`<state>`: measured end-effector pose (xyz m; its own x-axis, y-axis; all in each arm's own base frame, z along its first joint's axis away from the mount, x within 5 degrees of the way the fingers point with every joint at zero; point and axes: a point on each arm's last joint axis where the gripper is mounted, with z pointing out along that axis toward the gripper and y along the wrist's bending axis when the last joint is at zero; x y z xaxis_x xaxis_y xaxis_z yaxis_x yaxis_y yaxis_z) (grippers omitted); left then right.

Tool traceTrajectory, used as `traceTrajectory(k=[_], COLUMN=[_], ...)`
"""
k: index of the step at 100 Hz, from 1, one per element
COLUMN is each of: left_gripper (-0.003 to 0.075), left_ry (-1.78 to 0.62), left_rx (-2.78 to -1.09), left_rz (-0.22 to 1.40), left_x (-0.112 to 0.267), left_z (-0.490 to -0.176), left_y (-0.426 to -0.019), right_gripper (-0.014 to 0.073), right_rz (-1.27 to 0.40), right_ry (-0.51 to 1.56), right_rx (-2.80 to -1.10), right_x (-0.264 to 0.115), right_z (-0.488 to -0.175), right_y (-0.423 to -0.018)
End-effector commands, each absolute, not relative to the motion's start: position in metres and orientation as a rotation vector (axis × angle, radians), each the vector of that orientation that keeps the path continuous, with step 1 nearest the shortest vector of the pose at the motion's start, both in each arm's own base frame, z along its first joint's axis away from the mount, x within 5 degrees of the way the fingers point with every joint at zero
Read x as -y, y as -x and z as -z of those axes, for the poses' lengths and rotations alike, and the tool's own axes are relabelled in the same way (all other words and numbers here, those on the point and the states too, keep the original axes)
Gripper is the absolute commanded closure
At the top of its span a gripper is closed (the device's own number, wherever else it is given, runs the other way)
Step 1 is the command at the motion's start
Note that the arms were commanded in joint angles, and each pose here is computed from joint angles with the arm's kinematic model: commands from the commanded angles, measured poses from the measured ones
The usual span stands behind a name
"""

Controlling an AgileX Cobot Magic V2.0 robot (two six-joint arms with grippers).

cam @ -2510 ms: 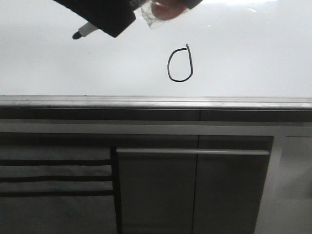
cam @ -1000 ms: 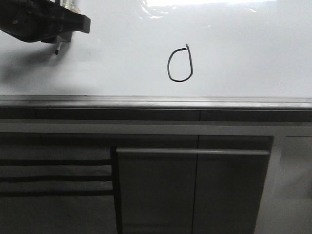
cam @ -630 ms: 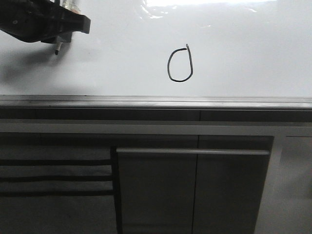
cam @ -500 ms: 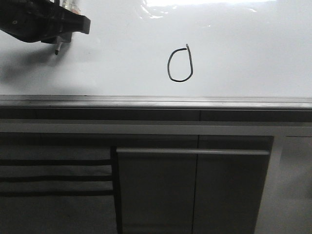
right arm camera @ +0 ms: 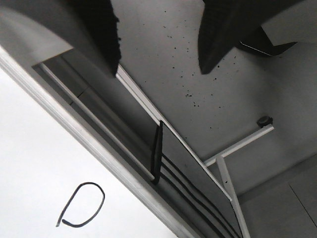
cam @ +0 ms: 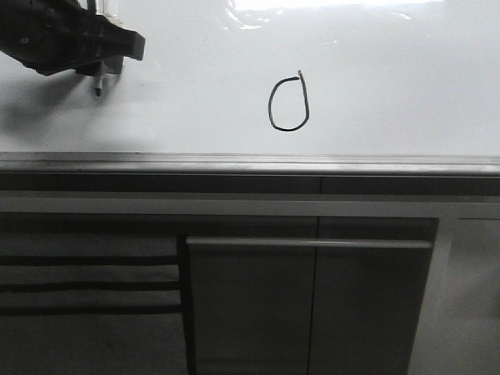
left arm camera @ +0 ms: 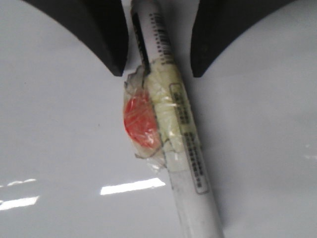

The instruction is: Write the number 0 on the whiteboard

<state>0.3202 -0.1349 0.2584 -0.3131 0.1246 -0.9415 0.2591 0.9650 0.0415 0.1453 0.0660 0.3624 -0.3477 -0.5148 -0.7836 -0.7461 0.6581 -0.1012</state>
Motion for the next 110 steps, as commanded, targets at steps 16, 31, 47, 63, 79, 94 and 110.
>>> traceTrajectory(k=[16, 31, 47, 63, 79, 94, 110], left_gripper=[0.0358, 0.0266, 0.0258, 0.0258, 0.0258, 0.0258, 0.0258], left_ry=[-0.391, -0.505, -0.695, -0.678, -0.434, -0.261, -0.172], left_rx=[-1.757, -1.778, -1.832, -1.975, -2.083, -2.043, -1.902], left_rz=[0.113, 0.19, 0.252, 0.242, 0.158, 0.12, 0.116], left_x=[0.133, 0.131, 0.121, 0.089, 0.045, 0.022, 0.016], left_z=[-0.301, -0.325, -0.346, -0.357, -0.37, -0.37, -0.35], left_y=[-0.308, -0.281, -0.242, -0.214, -0.186, -0.154, -0.117], right_gripper=[0.0269, 0.0269, 0.0269, 0.0269, 0.0269, 0.0269, 0.027], right_rz=[-0.325, -0.257, -0.164, -0.032, -0.069, -0.12, -0.145], right_ry=[0.882, 0.802, 0.679, 0.489, 0.216, 0.135, 0.104], right_rx=[-1.991, -2.016, -2.058, -2.113, -2.101, -1.966, -1.855], right_x=[-0.062, -0.054, -0.042, -0.025, -0.015, -0.013, -0.011], right_z=[-0.375, -0.379, -0.38, -0.37, -0.357, -0.349, -0.336], right_y=[-0.142, -0.132, -0.119, -0.108, -0.095, -0.082, -0.07])
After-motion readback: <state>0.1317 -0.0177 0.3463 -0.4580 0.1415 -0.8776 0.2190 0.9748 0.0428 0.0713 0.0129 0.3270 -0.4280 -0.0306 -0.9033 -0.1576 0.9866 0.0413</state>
